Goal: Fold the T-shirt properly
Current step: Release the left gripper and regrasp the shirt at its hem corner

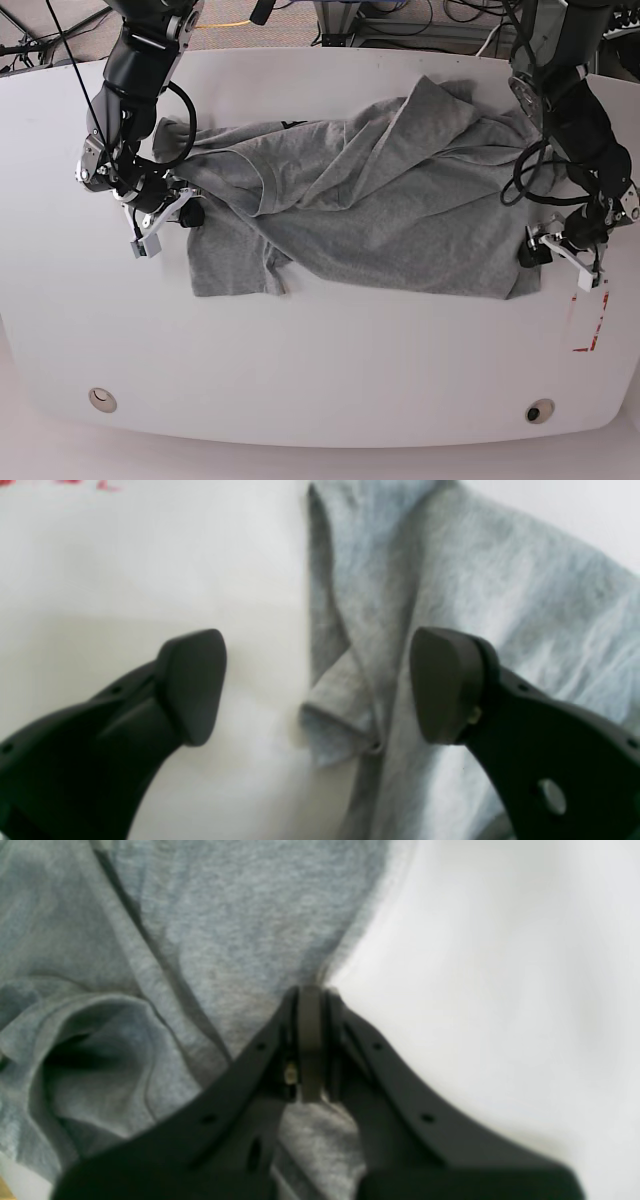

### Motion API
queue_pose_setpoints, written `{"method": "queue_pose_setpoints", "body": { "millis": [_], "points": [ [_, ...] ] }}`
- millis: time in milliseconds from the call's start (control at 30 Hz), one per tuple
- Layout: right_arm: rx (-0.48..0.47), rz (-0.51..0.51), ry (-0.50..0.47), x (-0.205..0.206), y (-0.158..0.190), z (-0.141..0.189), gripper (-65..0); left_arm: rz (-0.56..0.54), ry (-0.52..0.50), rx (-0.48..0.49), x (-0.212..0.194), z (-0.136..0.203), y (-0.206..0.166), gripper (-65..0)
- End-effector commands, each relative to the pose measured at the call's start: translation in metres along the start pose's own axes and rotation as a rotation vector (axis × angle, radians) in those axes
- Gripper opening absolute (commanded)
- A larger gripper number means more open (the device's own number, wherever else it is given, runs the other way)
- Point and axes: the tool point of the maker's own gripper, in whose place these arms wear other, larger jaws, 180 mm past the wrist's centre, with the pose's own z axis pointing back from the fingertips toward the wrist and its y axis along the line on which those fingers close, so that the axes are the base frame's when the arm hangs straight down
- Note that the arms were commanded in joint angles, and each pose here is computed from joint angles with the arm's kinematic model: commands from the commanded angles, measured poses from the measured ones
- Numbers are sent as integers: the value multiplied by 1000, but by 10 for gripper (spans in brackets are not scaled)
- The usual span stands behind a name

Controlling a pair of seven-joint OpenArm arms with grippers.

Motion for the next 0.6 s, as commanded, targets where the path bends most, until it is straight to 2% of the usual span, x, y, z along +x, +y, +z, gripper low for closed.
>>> {"method": "queue_pose_setpoints", "body": {
  "millis": [0, 200, 267, 467, 533, 567],
  "points": [
    [-15, 24, -29, 15, -6, 6, -650, 12, 28, -36, -7, -10, -16, -108],
    [-15, 23, -28, 14, -6, 6, -650, 26, 32, -81, -12, -21, -39, -111],
    [-16, 23, -27, 14, -6, 6, -650, 28, 35, -89, -14, -24, -43, -140],
    [-17, 22, -26, 13, -7, 7, -650, 32, 37, -95, -16, -25, -46, -449],
    [-17, 21, -25, 12, -7, 6, -650, 29, 32, -91, -14, -24, -45, -499],
    [-17, 21, -25, 12, -7, 6, -650, 29, 33, -91, -15, -24, -45, -501]
  ]
}}
